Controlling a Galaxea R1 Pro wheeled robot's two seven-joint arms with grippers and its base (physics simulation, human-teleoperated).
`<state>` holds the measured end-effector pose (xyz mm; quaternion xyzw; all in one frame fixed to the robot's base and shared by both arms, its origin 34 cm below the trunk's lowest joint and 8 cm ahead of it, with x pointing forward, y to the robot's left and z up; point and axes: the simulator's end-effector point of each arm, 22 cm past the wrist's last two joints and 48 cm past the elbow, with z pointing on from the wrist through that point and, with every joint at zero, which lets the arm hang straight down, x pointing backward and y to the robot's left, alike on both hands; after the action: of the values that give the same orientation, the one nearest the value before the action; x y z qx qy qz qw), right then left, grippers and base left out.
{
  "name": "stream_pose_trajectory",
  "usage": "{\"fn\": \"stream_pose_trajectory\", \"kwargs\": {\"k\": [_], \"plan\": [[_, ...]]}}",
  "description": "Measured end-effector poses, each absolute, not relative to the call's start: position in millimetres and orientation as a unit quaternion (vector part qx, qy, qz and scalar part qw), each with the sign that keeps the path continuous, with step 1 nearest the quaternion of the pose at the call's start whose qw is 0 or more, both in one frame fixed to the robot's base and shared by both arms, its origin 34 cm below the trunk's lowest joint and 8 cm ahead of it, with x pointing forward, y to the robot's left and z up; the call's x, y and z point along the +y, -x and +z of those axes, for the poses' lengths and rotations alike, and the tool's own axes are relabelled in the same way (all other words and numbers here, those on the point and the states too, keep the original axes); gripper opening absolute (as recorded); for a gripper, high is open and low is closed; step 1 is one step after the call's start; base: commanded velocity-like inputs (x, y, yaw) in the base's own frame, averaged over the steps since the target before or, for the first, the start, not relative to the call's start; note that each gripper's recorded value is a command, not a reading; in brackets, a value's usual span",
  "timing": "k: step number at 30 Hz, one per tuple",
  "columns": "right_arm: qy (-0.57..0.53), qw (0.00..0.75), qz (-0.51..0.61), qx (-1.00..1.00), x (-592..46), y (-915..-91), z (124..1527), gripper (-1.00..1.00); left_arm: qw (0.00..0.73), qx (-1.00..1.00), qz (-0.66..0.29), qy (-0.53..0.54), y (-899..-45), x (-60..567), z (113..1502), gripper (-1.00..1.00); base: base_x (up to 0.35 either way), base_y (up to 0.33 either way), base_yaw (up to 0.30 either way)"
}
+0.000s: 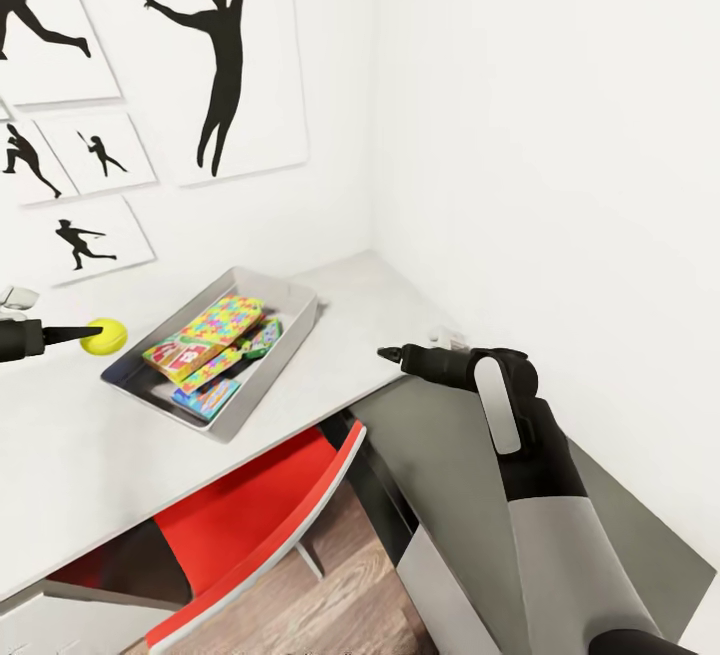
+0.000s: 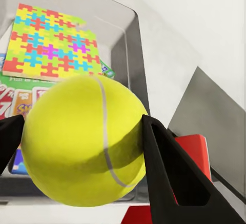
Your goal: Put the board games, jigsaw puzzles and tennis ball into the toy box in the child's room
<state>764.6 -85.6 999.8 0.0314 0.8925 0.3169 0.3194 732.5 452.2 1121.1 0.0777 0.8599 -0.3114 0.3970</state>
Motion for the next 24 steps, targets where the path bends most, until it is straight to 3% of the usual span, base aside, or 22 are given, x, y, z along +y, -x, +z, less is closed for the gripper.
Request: {"fn": "stream_pose_trajectory", "kwargs": {"k": [24], "plan": [[-0.037,0.301,0.317,0.899,-85,-764,974,1.0,0.373,0.868,-0.323,-0.055,-739,450,1101,-1.0,0.0,0.0,0.0]]}}
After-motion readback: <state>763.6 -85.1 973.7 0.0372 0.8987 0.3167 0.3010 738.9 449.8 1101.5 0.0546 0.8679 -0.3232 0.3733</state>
